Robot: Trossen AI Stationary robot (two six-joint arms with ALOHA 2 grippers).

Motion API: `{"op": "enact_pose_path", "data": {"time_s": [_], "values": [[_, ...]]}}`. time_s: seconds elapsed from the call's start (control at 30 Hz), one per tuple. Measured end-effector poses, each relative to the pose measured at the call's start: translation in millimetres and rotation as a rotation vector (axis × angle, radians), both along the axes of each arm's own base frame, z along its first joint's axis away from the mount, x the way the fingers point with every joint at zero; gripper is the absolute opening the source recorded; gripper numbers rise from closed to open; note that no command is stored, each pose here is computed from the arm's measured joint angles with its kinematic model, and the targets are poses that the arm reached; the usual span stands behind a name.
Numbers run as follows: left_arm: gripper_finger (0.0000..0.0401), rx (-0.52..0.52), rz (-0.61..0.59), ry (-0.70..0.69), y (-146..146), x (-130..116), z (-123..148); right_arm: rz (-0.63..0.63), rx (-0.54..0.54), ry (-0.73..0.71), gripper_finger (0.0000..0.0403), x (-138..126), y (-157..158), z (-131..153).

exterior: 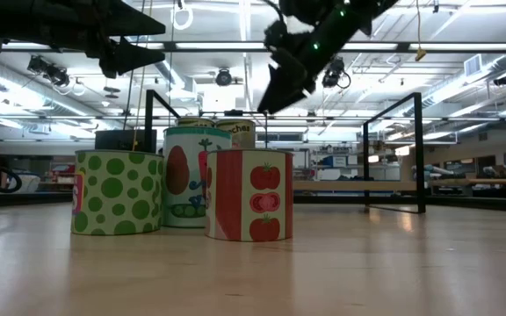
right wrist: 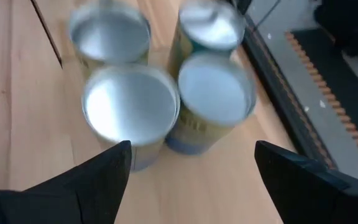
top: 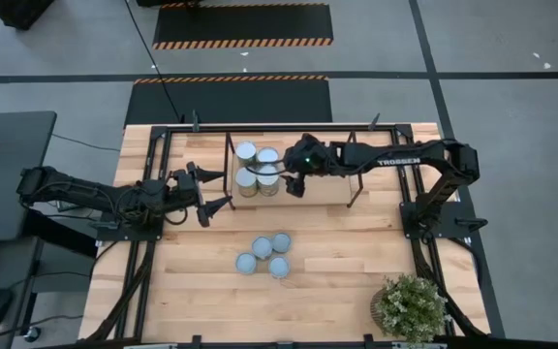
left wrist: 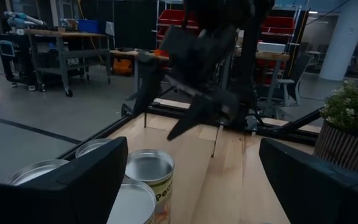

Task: Pick and place cans onto a shelf
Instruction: Adjust the canned carrots on the shelf

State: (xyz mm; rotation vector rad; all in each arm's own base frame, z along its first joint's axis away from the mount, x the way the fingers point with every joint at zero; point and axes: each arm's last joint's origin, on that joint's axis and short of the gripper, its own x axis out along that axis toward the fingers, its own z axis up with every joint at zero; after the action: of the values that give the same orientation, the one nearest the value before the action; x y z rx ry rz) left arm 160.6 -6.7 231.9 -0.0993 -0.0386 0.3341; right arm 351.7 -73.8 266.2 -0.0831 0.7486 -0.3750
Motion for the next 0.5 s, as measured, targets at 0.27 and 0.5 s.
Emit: {"op": "enact_pose_path", "data": {"time_s": [0.27,0.5], "values": [[0.0370,-0.001,0.007,-0.002,0.2,-0.1,0.2,0.127,0.071,-0.111,0.0348,19.9,-17.3,35.9],[0.0370,-0.002,0.017,-0.010,0.4,-0.2,1.0,0.211,0.072,-0.054,0.0348,56.8,-29.1,40.2]]}}
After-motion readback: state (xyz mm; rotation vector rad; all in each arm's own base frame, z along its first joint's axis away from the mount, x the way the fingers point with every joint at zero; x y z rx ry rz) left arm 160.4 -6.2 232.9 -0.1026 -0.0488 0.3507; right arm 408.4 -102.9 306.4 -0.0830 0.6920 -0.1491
